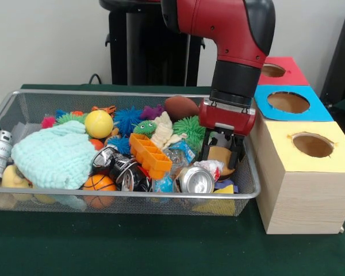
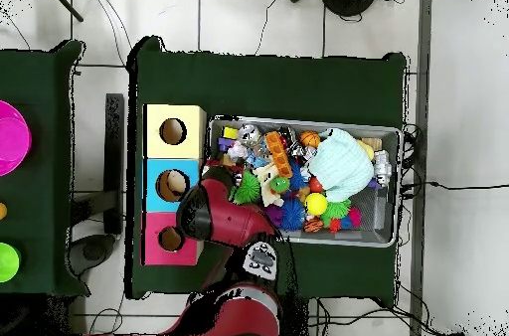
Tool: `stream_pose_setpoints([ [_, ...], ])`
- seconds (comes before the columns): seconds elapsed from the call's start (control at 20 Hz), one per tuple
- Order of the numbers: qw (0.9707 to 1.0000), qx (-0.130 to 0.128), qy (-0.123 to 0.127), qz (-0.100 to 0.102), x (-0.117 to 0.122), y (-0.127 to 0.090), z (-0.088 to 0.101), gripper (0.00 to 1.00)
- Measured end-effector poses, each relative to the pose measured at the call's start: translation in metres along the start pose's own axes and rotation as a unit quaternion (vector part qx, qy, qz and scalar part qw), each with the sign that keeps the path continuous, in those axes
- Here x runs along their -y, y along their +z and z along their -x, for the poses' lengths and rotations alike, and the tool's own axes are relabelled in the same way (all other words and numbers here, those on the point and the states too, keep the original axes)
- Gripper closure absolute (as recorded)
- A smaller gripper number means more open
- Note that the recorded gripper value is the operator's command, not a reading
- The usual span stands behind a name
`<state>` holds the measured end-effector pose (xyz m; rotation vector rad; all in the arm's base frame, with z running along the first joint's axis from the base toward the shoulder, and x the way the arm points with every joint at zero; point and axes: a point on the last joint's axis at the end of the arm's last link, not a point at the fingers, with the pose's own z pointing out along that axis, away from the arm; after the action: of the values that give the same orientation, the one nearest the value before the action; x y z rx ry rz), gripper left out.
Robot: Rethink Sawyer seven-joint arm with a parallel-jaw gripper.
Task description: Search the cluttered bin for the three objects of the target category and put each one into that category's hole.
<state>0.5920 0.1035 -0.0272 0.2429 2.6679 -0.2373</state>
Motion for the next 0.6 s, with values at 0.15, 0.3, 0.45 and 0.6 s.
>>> stream_pose_setpoints([
  [0.15,1.0,0.004,0.003,-0.001,0.001,-0.002,-0.001,0.0],
  [0.3,1.0,0.006,0.007,-0.001,0.002,-0.006,0.001,0.0],
  [0.45,0.9998,0.008,0.016,-0.001,0.003,-0.011,0.003,0.0],
  [0.6,0.9996,0.011,0.024,-0.001,0.004,-0.012,0.005,0.0],
])
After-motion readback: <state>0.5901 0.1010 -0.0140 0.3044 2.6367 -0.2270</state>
